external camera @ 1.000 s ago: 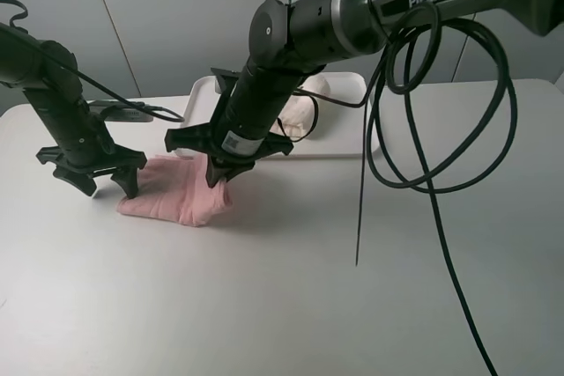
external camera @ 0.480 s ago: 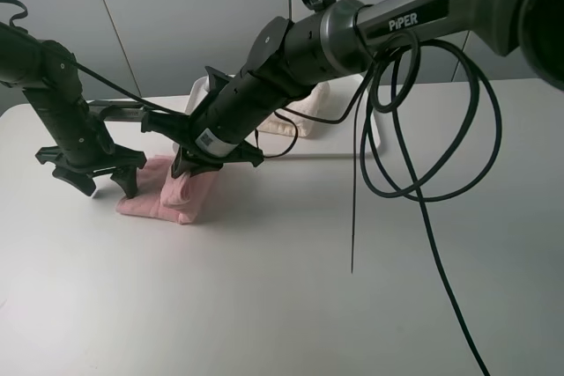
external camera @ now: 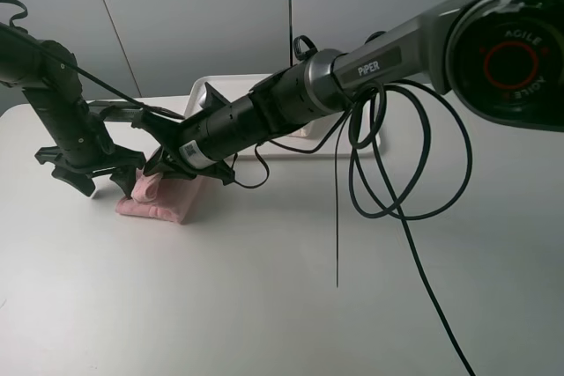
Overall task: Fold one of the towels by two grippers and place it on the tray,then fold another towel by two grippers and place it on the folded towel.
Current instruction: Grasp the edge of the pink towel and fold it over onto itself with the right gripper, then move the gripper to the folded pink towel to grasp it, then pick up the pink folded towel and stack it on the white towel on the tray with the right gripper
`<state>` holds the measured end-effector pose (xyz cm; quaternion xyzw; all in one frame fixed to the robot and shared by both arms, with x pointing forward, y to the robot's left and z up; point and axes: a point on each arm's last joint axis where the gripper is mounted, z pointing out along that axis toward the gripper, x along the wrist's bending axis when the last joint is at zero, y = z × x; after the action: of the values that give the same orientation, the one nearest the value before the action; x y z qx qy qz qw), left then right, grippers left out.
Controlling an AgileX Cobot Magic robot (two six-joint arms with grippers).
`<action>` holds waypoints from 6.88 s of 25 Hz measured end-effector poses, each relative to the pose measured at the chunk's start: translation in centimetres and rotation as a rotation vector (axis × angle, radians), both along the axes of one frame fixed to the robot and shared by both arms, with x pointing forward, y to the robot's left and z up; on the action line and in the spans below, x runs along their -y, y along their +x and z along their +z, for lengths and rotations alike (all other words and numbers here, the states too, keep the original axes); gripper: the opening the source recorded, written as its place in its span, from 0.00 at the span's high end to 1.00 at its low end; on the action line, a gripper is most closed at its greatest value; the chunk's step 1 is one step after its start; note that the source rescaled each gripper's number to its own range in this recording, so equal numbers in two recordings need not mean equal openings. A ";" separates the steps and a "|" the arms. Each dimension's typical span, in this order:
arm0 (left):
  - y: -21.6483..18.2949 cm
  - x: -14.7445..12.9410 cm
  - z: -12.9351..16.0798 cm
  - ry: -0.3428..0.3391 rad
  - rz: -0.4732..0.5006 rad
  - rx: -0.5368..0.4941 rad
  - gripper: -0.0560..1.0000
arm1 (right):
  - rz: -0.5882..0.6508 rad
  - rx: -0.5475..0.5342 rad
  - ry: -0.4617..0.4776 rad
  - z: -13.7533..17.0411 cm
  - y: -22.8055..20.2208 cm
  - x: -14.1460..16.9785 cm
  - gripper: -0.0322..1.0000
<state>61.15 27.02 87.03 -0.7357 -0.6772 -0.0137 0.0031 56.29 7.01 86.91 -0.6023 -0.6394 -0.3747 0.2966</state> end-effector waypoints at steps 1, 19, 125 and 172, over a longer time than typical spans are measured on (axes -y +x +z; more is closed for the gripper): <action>0.0 0.0 0.0 0.000 0.000 -0.002 0.10 | -0.001 0.004 -0.001 -0.2 0.0 0.0 0.93; 0.3 0.2 0.3 -0.023 -0.028 -0.022 0.10 | -0.040 0.009 -0.041 -2.4 0.4 0.2 0.93; 6.4 2.7 12.8 -0.300 -0.246 0.186 0.10 | 0.060 0.237 -0.089 3.2 3.8 3.3 0.90; 7.4 3.4 15.4 -0.377 -0.287 0.240 0.10 | -0.231 0.167 -0.263 2.5 17.5 18.7 0.45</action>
<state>68.59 23.64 102.43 -0.8049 -0.5519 0.0252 -0.2164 73.83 -11.72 89.45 -0.6720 -0.6320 -0.3680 0.1162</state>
